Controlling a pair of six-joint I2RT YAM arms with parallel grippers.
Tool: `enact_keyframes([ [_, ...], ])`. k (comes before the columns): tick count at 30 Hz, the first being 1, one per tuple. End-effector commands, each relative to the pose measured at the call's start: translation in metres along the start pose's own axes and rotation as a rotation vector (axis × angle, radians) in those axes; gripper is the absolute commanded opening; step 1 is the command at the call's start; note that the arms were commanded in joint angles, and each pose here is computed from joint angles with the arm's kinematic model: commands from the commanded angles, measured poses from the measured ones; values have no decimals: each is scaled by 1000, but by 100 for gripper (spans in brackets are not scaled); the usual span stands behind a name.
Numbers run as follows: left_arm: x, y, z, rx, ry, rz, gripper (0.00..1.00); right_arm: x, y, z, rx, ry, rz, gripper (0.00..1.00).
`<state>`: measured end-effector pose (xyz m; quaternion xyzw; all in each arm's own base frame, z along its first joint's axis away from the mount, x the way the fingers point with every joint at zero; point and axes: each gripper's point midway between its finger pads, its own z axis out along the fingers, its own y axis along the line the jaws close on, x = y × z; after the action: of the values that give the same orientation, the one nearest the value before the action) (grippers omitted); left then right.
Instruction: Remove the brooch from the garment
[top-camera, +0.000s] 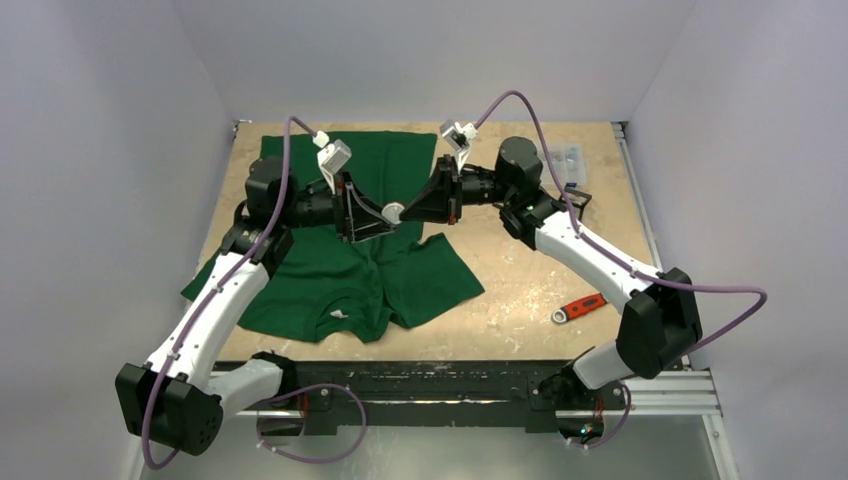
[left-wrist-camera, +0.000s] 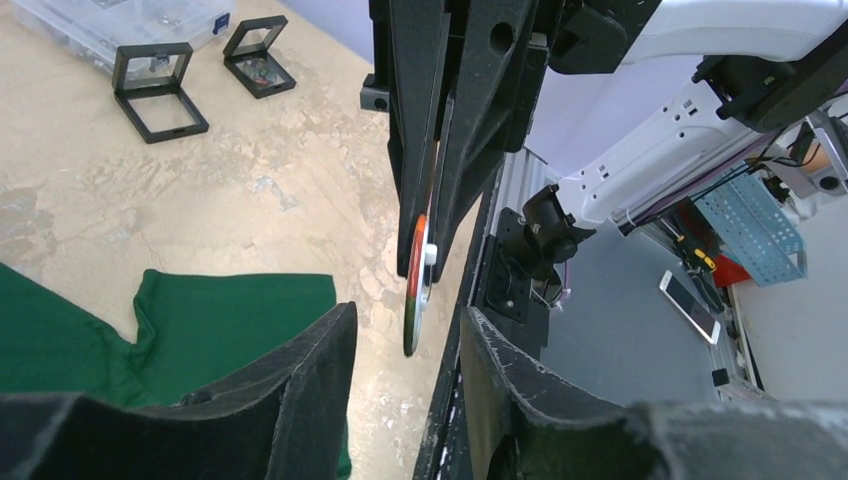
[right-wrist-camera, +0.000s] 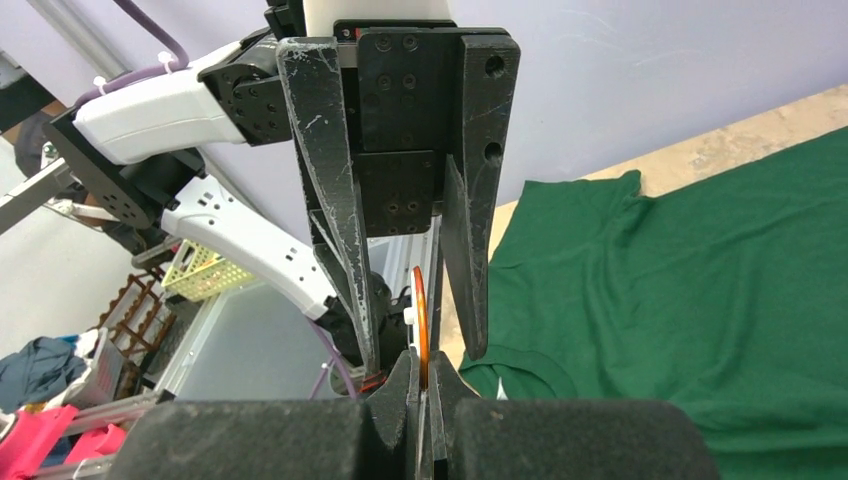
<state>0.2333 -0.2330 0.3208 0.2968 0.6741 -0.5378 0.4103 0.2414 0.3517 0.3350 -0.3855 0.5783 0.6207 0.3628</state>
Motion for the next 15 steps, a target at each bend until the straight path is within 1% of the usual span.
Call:
enact_keyframes([
  [1, -17, -12, -9, 16, -31, 109, 42, -20, 17, -8, -32, -26, -67, 0],
  [3, -20, -12, -11, 14, -41, 122, 40, -17, 19, -10, -36, -19, -63, 0],
  [7, -22, -15, -9, 40, -48, 135, 30, -15, 24, -13, -41, -18, -66, 0],
  [9, -21, -15, -9, 44, -45, 122, 28, -14, 24, -13, -42, -17, -62, 0],
  [12, -27, -17, -7, 57, -63, 145, 27, -14, 25, -13, -43, -17, -60, 0],
  [15, -30, -17, -6, 59, -73, 139, 23, -13, 24, -14, -40, -17, -51, 0],
])
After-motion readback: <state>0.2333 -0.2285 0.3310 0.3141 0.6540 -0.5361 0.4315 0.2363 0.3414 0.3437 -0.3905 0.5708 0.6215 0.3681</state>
